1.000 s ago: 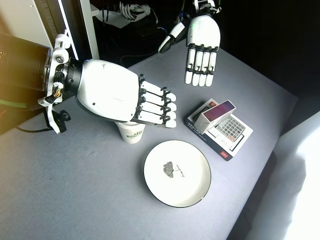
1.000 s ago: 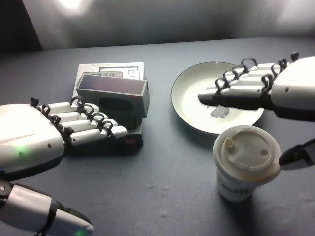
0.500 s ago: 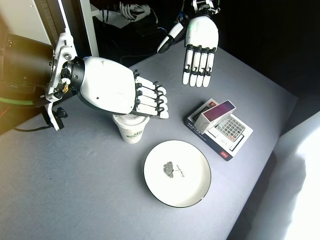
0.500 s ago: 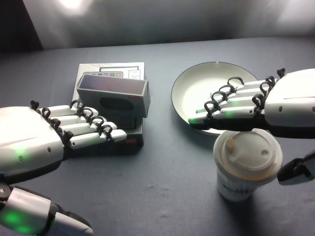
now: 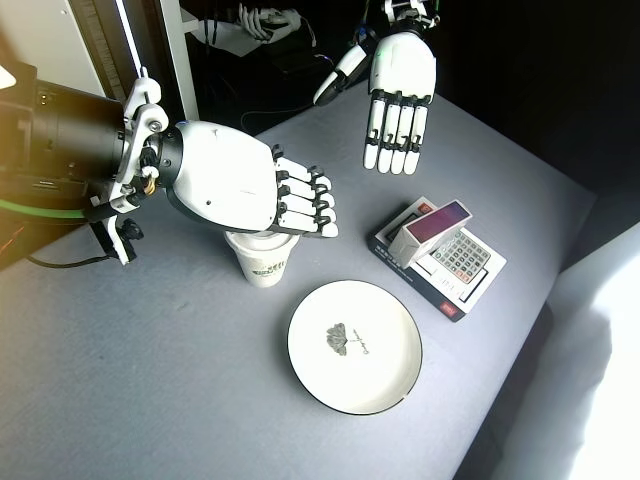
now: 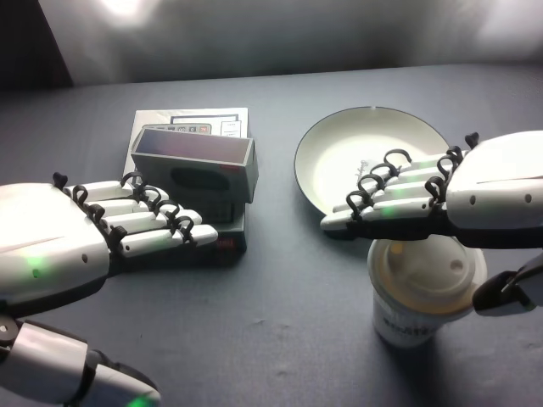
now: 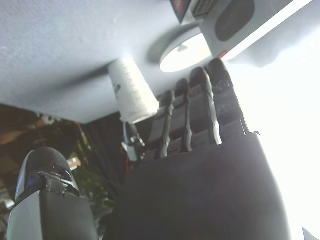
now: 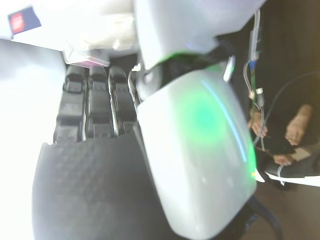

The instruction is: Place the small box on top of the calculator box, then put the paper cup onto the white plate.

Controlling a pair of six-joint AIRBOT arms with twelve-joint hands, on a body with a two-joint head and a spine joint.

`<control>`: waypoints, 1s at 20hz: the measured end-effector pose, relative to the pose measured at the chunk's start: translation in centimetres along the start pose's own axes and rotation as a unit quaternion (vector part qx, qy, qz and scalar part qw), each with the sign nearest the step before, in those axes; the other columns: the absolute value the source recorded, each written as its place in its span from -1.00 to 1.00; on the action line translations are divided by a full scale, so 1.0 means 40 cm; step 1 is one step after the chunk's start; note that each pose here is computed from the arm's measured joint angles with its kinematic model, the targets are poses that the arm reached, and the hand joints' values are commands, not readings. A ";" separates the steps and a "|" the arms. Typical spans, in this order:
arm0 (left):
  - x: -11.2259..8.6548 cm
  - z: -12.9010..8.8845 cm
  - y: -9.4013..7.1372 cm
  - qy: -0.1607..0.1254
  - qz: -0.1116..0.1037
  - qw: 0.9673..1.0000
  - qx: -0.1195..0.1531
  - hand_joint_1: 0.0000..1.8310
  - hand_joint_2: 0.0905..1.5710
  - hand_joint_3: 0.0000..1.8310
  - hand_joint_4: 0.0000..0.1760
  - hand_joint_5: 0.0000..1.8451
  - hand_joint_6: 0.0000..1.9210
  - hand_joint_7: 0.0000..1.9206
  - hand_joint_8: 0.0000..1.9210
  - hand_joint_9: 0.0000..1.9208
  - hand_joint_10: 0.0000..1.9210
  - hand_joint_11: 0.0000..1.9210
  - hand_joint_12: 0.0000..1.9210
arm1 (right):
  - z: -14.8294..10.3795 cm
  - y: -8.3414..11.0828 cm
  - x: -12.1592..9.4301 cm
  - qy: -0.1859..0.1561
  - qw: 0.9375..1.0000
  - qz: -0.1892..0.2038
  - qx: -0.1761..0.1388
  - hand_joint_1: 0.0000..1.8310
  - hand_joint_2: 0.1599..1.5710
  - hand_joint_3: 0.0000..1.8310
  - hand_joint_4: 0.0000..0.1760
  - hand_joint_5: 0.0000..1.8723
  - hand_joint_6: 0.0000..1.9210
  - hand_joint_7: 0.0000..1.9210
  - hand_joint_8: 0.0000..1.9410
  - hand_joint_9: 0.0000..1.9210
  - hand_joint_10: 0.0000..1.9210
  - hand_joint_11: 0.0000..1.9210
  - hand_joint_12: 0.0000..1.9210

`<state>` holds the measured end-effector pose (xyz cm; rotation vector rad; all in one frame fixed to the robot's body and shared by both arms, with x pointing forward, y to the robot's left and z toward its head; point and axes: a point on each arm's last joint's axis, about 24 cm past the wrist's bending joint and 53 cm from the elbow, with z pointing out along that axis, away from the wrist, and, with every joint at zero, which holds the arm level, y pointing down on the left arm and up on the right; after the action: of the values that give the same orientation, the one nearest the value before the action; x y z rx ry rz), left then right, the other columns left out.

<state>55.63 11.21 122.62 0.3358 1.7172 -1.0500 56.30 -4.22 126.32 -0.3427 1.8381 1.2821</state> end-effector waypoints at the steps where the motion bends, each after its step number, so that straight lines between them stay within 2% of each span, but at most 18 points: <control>1: 0.001 0.000 0.000 0.000 0.000 1.000 0.000 -0.80 0.21 -1.00 -1.00 -0.94 -1.00 -0.91 -1.00 -0.89 -1.00 -1.00 -0.71 | -0.001 -0.004 -0.003 -0.001 1.000 0.000 0.001 0.58 0.14 -1.00 -1.00 -1.00 -1.00 -1.00 -1.00 -1.00 -1.00 -1.00 -1.00; 5: 0.000 0.000 0.000 0.000 0.000 1.000 0.000 -0.84 0.21 -1.00 -1.00 -0.98 -1.00 -0.93 -1.00 -0.91 -1.00 -1.00 -0.77 | -0.001 -0.012 -0.004 -0.001 1.000 0.004 0.004 0.57 0.17 -0.99 -1.00 -1.00 -1.00 -1.00 -1.00 -1.00 -1.00 -1.00 -1.00; 9: 0.002 0.000 -0.002 0.002 0.006 1.000 0.001 -0.89 0.20 -1.00 -1.00 -1.00 -1.00 -0.96 -1.00 -0.95 -1.00 -1.00 -0.85 | 0.002 0.003 -0.016 -0.002 1.000 0.002 -0.001 0.53 0.21 -0.98 -1.00 -1.00 -1.00 -1.00 -1.00 -1.00 -1.00 -1.00 -1.00; 11: 0.003 0.000 -0.006 0.002 0.010 1.000 0.005 -0.87 0.20 -1.00 -1.00 -0.98 -1.00 -0.93 -1.00 -0.91 -1.00 -1.00 -0.79 | 0.002 0.003 -0.014 -0.001 1.000 0.007 0.000 0.53 0.20 -0.99 -1.00 -1.00 -1.00 -1.00 -1.00 -1.00 -1.00 -1.00 -1.00; 13: 0.004 0.000 -0.005 0.003 0.009 1.000 0.005 -0.86 0.21 -1.00 -1.00 -0.99 -1.00 -0.95 -1.00 -0.93 -1.00 -1.00 -0.83 | 0.000 0.000 -0.012 0.002 1.000 0.013 0.002 0.52 0.21 -0.99 -1.00 -1.00 -1.00 -1.00 -1.00 -1.00 -1.00 -1.00 -1.00; 15: 0.004 0.000 -0.005 0.003 0.010 1.000 0.005 -0.88 0.20 -1.00 -1.00 -0.98 -1.00 -0.94 -1.00 -0.91 -1.00 -1.00 -0.76 | -0.005 -0.010 -0.005 0.008 1.000 0.016 0.009 0.54 0.23 -0.99 -1.00 -1.00 -1.00 -1.00 -1.00 -1.00 -1.00 -1.00 -1.00; 20: 0.006 -0.001 -0.002 0.004 0.008 1.000 0.002 -0.89 0.22 -1.00 -1.00 -1.00 -1.00 -0.96 -1.00 -0.94 -1.00 -1.00 -0.82 | -0.014 -0.015 0.011 0.023 0.999 0.020 0.012 0.60 0.23 -0.99 -1.00 -1.00 -1.00 -1.00 -1.00 -1.00 -1.00 -1.00 -1.00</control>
<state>55.46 11.14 122.42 0.3560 1.7176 -1.0429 56.12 -4.86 125.67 -0.3272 1.9052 1.2881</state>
